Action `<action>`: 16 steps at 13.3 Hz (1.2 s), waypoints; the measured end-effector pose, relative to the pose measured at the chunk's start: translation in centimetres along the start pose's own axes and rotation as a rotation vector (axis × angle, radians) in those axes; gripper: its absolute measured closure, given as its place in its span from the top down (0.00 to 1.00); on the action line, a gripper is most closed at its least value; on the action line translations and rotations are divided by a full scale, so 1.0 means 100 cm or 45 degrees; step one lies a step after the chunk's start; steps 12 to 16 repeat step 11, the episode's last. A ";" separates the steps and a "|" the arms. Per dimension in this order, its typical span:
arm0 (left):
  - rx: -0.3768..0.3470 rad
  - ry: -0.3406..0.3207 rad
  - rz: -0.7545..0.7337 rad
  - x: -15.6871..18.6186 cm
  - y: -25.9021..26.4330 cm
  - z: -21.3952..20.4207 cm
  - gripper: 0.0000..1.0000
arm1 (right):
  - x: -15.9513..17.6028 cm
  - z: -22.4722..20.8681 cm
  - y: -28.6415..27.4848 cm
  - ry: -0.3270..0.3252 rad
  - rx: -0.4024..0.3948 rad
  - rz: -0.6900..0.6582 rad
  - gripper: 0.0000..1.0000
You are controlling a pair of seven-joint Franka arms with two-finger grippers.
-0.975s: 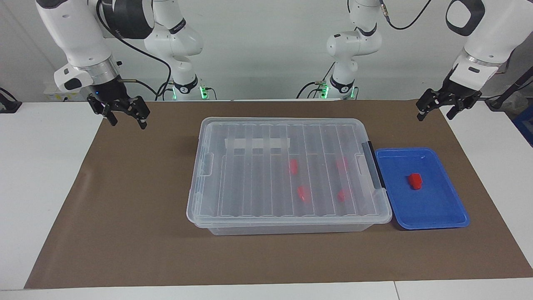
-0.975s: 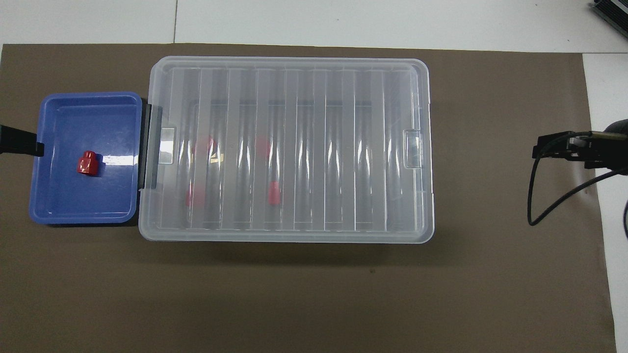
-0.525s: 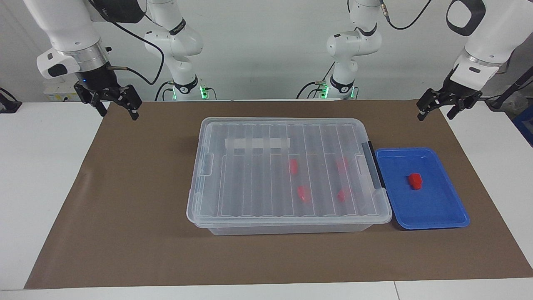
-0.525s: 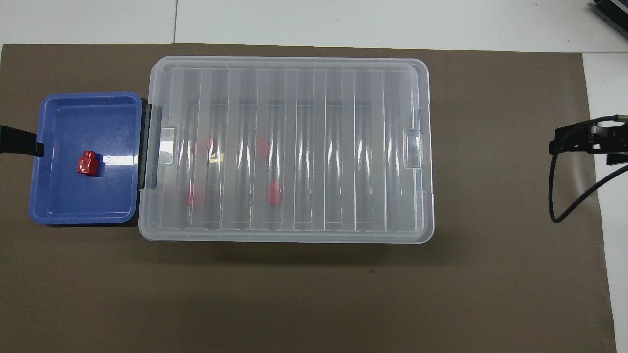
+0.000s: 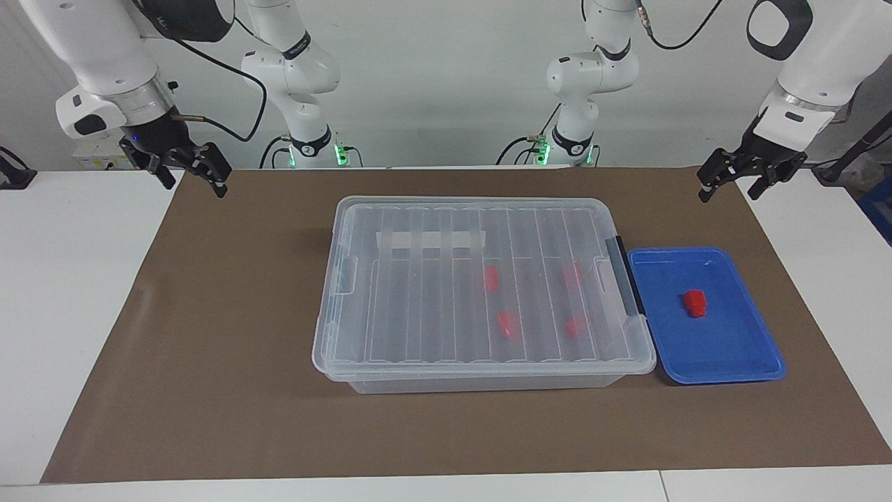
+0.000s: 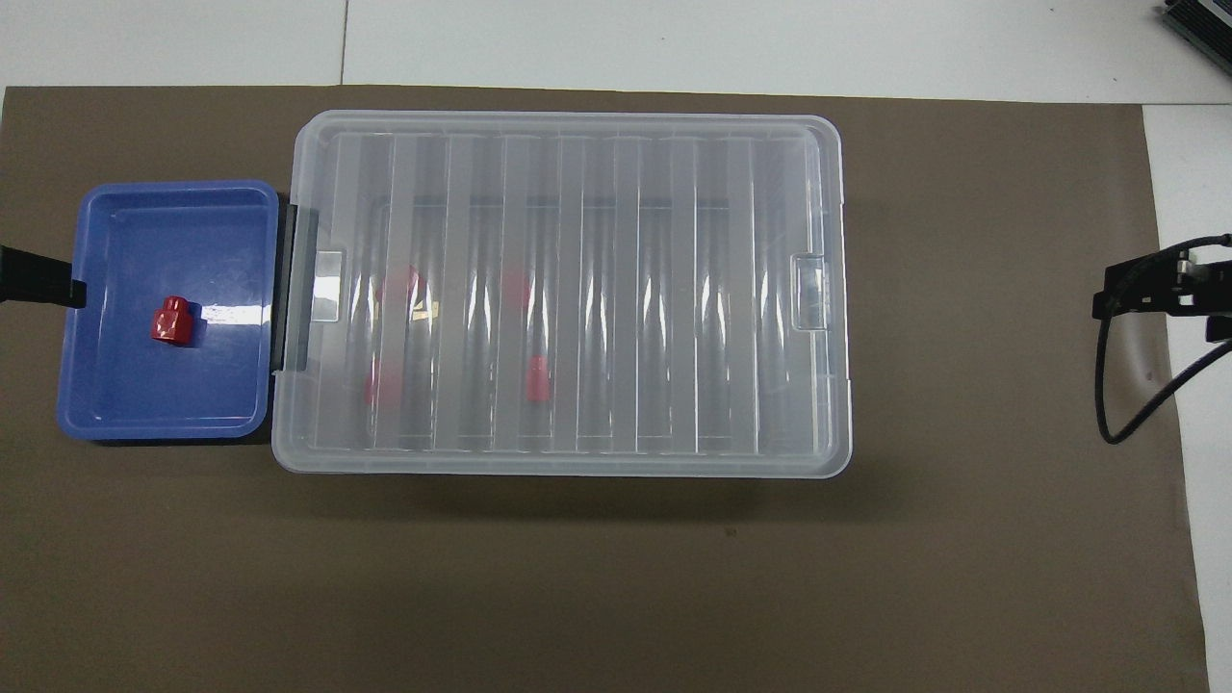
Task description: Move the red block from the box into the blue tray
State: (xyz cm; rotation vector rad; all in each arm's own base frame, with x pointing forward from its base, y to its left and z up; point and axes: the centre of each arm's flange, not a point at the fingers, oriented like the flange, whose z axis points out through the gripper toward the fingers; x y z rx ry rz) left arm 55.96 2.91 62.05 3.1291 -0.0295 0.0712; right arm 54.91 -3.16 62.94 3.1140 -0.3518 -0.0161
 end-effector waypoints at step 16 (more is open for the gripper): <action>0.000 -0.001 0.000 0.000 0.000 0.000 1.00 | 0.000 -0.001 -0.013 0.022 0.004 -0.030 1.00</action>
